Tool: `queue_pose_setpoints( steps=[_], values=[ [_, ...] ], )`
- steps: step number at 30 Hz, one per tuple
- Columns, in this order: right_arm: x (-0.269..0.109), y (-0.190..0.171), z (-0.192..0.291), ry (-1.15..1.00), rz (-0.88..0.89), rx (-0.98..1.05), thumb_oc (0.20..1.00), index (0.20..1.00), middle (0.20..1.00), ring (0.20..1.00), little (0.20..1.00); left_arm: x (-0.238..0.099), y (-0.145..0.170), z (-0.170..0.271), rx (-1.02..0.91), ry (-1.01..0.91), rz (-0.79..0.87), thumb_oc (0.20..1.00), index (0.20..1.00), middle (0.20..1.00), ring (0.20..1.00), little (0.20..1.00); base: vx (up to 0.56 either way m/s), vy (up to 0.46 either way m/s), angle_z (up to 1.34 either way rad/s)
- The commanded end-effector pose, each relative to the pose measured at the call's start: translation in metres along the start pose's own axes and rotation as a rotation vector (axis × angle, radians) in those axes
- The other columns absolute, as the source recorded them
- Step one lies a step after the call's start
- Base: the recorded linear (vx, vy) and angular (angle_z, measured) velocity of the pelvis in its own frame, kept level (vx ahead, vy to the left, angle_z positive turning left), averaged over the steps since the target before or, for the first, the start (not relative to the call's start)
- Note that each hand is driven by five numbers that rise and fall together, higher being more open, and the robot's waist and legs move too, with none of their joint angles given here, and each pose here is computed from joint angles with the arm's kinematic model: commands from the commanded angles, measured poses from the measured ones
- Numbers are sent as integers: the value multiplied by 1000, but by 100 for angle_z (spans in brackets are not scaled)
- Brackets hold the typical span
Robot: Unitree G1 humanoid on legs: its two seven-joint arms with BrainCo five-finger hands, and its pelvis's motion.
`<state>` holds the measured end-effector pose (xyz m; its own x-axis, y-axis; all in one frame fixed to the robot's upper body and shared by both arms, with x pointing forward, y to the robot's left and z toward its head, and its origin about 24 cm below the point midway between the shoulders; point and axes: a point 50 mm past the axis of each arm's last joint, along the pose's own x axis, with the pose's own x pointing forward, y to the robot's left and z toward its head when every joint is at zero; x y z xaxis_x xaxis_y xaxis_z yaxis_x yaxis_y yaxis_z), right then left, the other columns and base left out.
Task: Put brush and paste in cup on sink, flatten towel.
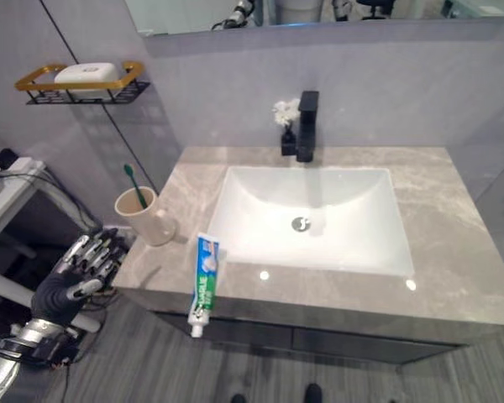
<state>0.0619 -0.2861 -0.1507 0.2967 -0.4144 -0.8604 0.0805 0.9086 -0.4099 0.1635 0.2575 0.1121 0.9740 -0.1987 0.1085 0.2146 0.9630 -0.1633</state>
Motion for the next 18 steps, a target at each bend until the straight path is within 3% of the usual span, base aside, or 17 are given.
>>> queue_pose_setpoints(
  steps=[1, 6, 7, 11, 14, 18],
  values=[
    [3, 13, 33, -93, 56, -106, 1000, 1000, 1000, 1000, 1000, 9, -11, 28, -29, -39, -164, 1000, 1000, 1000, 1000, 1000, 0, 0, 0],
    [4, 15, 38, -101, 85, -182, 1000, 1000, 1000, 1000, 1000, 1, -19, 3, -207, 187, -280, 1000, 1000, 1000, 1000, 1000, -12, -12, 5],
    [4, 12, 45, -124, 86, -224, 1000, 1000, 1000, 1000, 1000, -8, -22, -17, -279, 330, -321, 1000, 1000, 1000, 1000, 1000, -17, -23, 12],
    [5, 10, 55, -153, 86, -268, 1000, 1000, 1000, 1000, 1000, -23, -26, -39, -389, 481, -349, 1000, 1000, 1000, 1000, 1000, -12, -6, 5],
    [5, 3, 66, -196, 74, -336, 1000, 1000, 1000, 1000, 1000, -53, -28, -67, -544, 666, -330, 1000, 1000, 1000, 1000, 1000, 0, 0, 0],
    [6, -4, 72, -217, 57, -378, 1000, 1000, 1000, 1000, 1000, -76, -22, -83, -581, 793, -299, 1000, 1000, 1000, 1000, 1000, -7, 12, -7]
  ],
)
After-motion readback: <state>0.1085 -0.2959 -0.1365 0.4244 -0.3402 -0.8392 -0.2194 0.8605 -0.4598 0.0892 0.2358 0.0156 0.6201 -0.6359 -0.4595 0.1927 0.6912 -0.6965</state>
